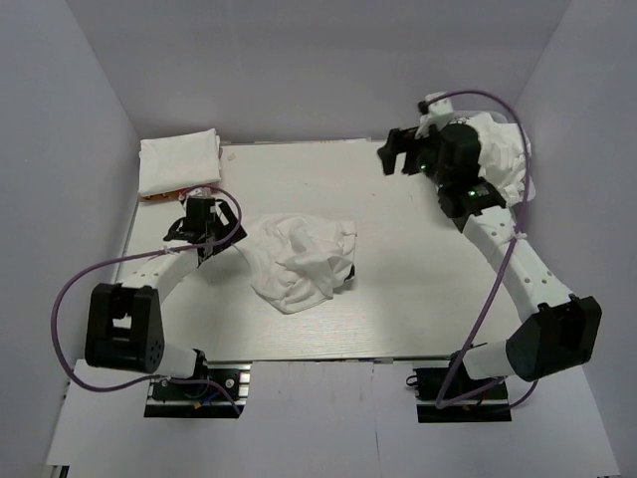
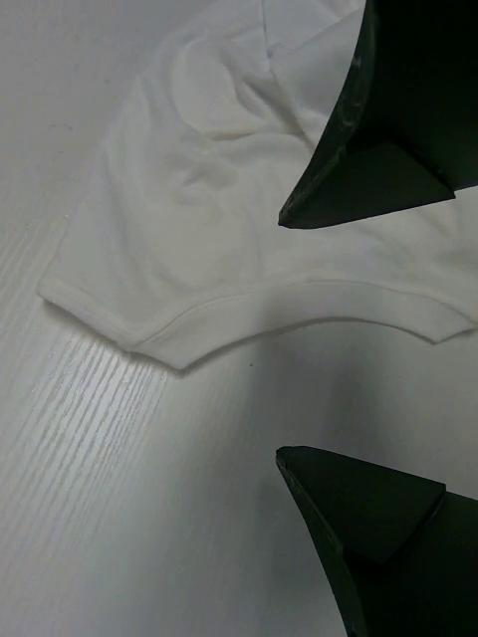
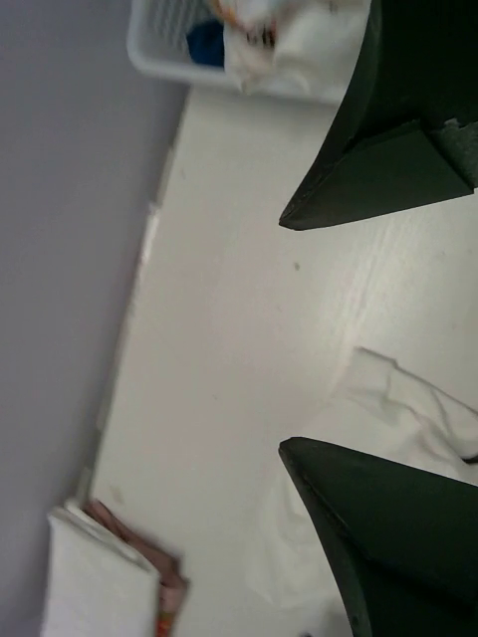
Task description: Fold and stack the t-shirts
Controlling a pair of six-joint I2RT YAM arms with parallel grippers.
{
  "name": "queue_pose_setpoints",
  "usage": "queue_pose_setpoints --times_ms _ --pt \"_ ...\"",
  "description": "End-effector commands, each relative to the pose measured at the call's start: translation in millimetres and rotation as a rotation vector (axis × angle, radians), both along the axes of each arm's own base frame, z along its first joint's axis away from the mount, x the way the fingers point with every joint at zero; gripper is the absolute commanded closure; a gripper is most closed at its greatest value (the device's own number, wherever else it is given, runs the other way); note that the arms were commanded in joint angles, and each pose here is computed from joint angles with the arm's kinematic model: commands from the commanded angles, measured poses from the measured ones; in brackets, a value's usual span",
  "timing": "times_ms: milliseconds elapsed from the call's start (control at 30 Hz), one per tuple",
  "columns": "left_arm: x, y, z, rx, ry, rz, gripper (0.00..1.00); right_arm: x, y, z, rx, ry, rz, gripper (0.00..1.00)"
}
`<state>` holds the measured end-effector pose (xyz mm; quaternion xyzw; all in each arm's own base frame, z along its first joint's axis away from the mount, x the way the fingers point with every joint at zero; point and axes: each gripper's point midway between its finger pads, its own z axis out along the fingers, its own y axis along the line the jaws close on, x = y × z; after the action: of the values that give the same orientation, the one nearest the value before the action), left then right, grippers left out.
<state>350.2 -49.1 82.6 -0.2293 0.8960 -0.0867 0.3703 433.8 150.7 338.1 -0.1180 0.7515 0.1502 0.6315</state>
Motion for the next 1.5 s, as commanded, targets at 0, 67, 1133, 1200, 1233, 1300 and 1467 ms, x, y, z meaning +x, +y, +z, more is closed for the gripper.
queue_pose_setpoints --times_ms 0,67,1133,1200,1233,1300,1467 --pt "18.2 0.2 -4.8 -0.009 0.017 0.027 0.0 -41.8 53.0 -74.4 -0.101 0.211 0.177 0.1" --pt "25.4 -4.4 -10.2 -0.002 0.017 0.008 0.0 -68.8 73.8 -106.4 -0.152 0.284 0.235 0.1" --pt "34.3 -22.0 179.4 -0.131 -0.624 -0.018 1.0 -166.9 69.8 -58.3 0.086 0.094 0.042 1.0" --pt "15.0 -12.9 219.1 -0.113 -0.734 -0.005 1.0 -176.5 43.0 -35.9 0.136 0.038 -0.019 1.0" --pt "7.5 -11.2 233.9 -0.106 -0.769 -0.01 1.0 -178.9 35.4 -29.3 0.146 0.02 -0.035 1.0" --pt "-14.7 0.6 272.6 -0.083 -0.866 0.02 1.0 -189.9 8.3 1.8 0.208 -0.049 -0.089 1.0" --pt "-71.5 0.9 343.8 -0.133 -1.076 -0.025 1.0 -232.0 -0.6 71.2 0.299 -0.168 0.093 1.0"
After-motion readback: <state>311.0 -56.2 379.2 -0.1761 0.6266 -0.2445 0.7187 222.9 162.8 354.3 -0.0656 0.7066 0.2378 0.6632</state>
